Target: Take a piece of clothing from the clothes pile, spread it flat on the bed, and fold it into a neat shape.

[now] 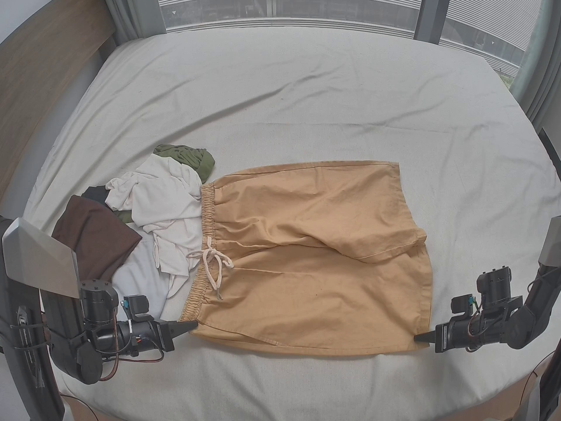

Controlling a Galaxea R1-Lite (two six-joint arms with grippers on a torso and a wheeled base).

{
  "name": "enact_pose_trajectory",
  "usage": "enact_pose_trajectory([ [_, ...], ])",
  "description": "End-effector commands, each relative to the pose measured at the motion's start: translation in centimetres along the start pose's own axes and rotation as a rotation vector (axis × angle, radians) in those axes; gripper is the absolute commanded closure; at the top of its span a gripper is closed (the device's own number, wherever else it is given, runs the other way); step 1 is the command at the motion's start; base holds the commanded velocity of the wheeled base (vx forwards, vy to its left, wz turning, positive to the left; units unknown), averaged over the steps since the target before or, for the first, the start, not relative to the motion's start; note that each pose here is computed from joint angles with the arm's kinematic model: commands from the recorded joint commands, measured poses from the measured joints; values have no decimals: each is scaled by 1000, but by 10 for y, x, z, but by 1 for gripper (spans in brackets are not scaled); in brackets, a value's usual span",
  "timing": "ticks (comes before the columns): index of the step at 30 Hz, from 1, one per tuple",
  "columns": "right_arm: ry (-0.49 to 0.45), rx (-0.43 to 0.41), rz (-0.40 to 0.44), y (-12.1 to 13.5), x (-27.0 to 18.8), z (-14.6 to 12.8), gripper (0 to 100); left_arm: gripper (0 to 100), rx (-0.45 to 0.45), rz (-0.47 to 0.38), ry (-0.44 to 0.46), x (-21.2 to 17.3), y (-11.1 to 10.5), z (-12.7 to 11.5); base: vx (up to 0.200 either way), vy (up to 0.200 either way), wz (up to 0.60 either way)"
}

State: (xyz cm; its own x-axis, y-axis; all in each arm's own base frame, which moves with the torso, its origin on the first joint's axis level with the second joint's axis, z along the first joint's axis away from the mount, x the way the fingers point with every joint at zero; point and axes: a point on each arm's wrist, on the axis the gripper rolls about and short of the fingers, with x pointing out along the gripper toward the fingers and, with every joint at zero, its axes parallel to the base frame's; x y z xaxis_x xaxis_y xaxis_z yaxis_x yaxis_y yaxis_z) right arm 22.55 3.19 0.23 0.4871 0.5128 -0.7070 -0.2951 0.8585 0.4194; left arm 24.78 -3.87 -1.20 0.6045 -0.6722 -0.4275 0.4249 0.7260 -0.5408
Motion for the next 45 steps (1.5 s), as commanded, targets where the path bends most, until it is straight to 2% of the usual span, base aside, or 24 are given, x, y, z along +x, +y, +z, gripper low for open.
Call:
enact_pose_trajectory([
  [1, 18, -16, 0, 2, -3, -6, 100, 100, -13, 4, 17, -3, -1, -4, 0, 0, 0],
  [7, 43, -44, 9, 7, -7, -14, 100, 100, -14, 6, 44, -8, -4, -11, 0, 0, 0],
  [17, 92, -76, 13, 12, -15, -24, 100, 100, 37, 0, 122, -19, -11, -28, 0, 0, 0],
  [25, 79, -98, 17, 14, -17, -23, 100, 100, 50, -6, 137, -21, -11, -32, 0, 0, 0],
  [32, 48, -108, 15, 14, -17, -17, 100, 100, 67, -8, 108, -18, -8, -26, 0, 0, 0],
  [33, -21, -134, 19, 16, -21, -6, 100, 100, 87, -16, 66, -12, -6, -16, 0, 0, 0],
  [35, -91, -156, 40, 18, -26, 6, 100, 100, 101, -27, 31, -5, -5, -7, 0, 0, 0],
  [37, -120, -165, 56, 19, -29, 11, 100, 100, 100, -30, 15, -2, -4, -3, 0, 0, 0],
  [38, -180, -170, 75, 21, -32, 24, 100, 100, 91, -34, -22, 4, -3, 7, 0, 0, 0],
  [45, -368, -125, 112, 26, -37, 61, 100, 100, 52, -79, -175, 10, -16, 48, 0, 0, 0],
])
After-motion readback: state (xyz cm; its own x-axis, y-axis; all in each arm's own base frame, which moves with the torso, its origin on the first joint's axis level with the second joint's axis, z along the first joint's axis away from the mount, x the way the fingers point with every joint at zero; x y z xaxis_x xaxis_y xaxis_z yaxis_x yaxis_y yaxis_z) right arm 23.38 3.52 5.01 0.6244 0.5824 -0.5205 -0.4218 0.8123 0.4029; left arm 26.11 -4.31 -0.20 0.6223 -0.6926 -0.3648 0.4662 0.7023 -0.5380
